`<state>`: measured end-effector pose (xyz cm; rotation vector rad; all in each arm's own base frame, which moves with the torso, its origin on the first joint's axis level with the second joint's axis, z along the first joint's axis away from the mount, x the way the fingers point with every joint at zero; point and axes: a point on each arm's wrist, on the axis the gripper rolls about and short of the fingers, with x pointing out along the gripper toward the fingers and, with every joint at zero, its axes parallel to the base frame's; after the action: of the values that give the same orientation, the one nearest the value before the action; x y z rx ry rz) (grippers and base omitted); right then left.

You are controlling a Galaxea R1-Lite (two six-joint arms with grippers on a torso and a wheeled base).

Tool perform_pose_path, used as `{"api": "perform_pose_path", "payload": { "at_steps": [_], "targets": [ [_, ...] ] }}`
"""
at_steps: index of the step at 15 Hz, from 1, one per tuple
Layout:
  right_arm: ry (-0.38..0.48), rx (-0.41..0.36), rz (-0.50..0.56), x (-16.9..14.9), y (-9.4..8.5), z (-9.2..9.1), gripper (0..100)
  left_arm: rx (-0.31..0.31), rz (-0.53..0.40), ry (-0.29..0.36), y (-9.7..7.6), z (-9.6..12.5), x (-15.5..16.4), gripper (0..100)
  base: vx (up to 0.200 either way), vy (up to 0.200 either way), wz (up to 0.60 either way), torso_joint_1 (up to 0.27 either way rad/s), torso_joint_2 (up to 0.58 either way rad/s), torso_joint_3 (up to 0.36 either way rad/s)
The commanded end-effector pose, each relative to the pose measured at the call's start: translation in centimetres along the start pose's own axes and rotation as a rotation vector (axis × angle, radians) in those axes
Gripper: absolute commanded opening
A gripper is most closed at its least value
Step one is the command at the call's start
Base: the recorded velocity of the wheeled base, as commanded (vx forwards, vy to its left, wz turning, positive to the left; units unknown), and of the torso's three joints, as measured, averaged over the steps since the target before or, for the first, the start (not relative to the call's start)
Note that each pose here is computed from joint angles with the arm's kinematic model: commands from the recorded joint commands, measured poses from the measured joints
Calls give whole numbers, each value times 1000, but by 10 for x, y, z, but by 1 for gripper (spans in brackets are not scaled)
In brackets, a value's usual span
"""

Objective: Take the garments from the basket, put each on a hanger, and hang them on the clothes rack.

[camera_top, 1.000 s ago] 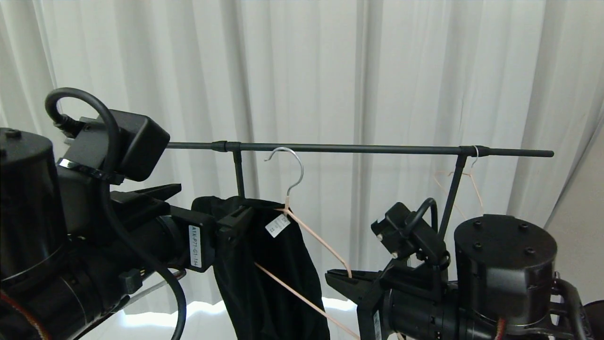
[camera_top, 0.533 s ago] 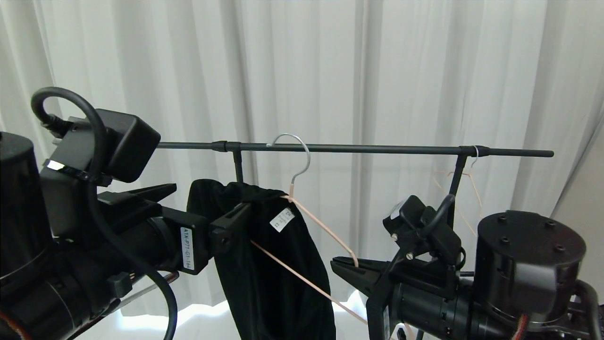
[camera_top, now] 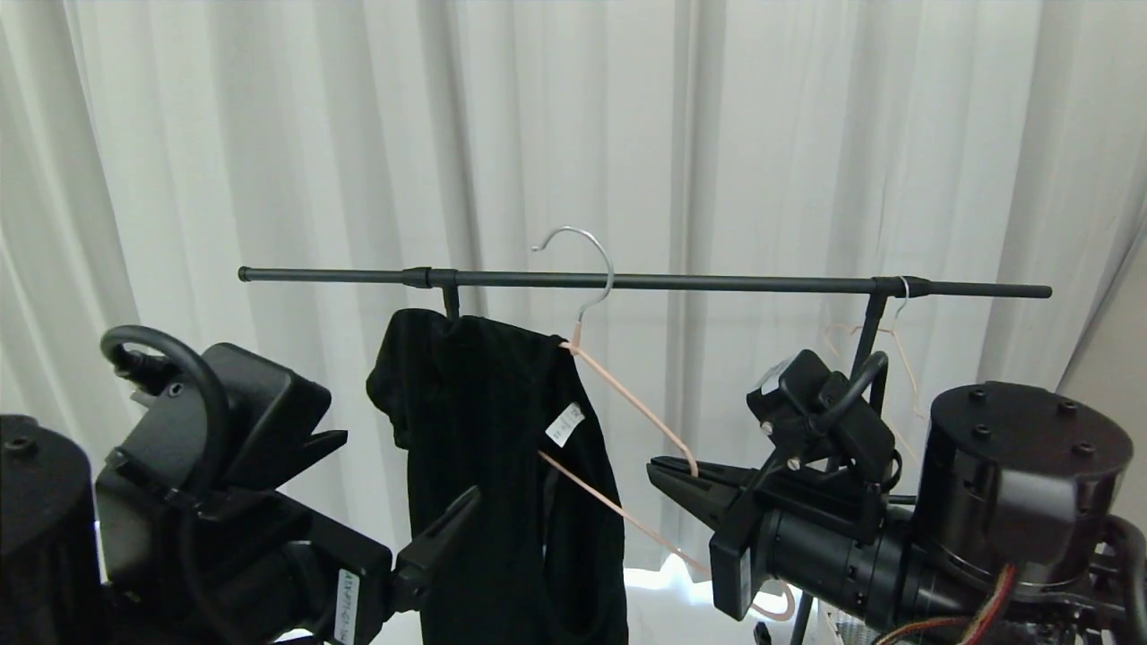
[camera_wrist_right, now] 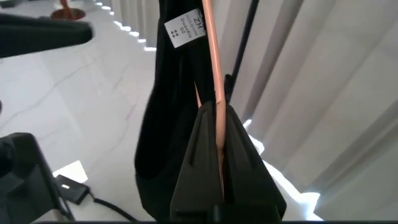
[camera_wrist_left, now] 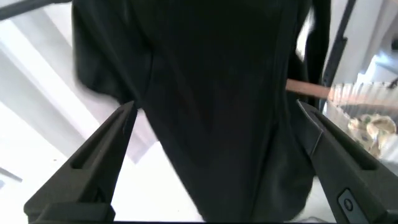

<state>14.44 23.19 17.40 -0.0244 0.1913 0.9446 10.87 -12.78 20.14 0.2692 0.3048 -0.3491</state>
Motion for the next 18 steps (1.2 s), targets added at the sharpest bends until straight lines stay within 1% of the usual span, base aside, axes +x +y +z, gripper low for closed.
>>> {"api": "perform_pose_path", "payload": {
  "at_steps": [1,2,3,4,5,6,8,10,11,12,14,16,17,18],
  "targets": [
    [8,-30,-26,-11,-12,-3,0,-12,-7,-45,9,-1,-14,100,0,0,0,0,0,0],
    [25,-44,-9,-23,-17,-9,0,2,-18,-66,14,-3,-22,100,0,0,0,0,0,0],
    [43,-44,29,-34,-19,-16,0,25,-65,-90,20,-7,-31,100,0,0,0,0,0,0],
    [56,-44,62,-44,-19,-21,0,62,-124,-108,25,-14,-38,100,0,0,0,0,0,0],
    [75,-53,82,-54,-19,-28,0,130,-197,-132,31,-24,-45,100,0,0,0,0,0,0],
    [99,-77,105,-62,-19,-37,0,182,-259,-146,34,-32,-48,100,0,0,0,0,0,0],
    [153,-147,191,-77,-17,-55,0,270,-381,-173,33,-36,-48,100,0,0,0,0,0,0],
    [178,-216,259,-83,-16,-65,0,339,-458,-148,27,-40,-40,100,0,0,0,0,0,0],
    [185,-236,285,-84,-14,-68,0,366,-499,-145,24,-43,-40,100,0,0,0,0,0,0],
    [185,-266,319,-84,-11,-69,0,413,-576,-140,18,-48,-38,100,0,0,0,0,0,0],
    [183,-289,356,-85,-4,-70,0,446,-691,-125,8,-54,-37,100,0,0,0,0,0,0],
    [178,-316,366,-85,-3,-70,0,463,-722,-80,1,-56,-29,100,0,0,0,0,0,0],
    [177,-319,366,-85,-3,-70,0,466,-728,-70,-1,-57,-27,100,0,0,0,0,0,0],
    [175,-325,371,-85,-2,-70,0,476,-744,-33,-7,-58,-21,100,0,0,0,0,0,0]
  ]
}}
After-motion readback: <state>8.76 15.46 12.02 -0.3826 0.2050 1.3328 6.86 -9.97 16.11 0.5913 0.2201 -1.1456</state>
